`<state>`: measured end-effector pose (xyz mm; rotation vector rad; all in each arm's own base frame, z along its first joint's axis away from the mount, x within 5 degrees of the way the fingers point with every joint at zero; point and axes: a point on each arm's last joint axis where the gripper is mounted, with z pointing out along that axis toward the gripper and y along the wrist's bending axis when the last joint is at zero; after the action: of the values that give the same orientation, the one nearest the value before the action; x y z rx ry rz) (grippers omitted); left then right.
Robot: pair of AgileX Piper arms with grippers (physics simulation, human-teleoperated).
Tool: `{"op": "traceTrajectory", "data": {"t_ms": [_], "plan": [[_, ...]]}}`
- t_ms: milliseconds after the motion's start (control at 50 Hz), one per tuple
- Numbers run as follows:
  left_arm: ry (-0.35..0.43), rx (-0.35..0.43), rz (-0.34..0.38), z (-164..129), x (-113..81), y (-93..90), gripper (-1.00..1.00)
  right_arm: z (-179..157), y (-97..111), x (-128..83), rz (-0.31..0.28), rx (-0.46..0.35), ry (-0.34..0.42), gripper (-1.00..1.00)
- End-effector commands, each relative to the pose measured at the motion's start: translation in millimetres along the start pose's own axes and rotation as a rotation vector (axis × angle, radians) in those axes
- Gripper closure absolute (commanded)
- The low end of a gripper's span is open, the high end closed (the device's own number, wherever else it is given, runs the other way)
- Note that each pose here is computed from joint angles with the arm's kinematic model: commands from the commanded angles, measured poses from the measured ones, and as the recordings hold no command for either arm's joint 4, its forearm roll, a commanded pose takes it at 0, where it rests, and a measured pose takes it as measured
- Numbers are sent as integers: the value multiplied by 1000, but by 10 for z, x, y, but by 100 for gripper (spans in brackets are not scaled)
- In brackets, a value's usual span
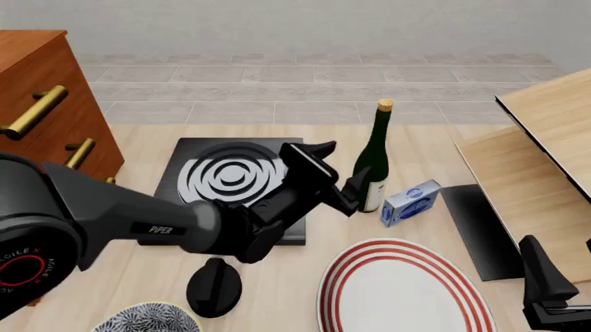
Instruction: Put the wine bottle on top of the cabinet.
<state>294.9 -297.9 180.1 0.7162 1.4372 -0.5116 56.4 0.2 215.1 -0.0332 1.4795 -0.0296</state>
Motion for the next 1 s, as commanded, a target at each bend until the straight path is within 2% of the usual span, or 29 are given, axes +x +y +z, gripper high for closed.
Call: {"op": "traceTrajectory", "data": {"t_ms": [20, 640, 1000], "plan": [[-7, -6, -5, 78, 18, 19, -100, 0, 0, 0, 0, 0, 0, -100], [-23, 3, -5, 334, 38, -33, -100, 0, 0, 0, 0, 0, 0, -100], [-36, -11, -25, 453, 37, 24, -100, 0, 0, 0, 0, 0, 0, -100]]}}
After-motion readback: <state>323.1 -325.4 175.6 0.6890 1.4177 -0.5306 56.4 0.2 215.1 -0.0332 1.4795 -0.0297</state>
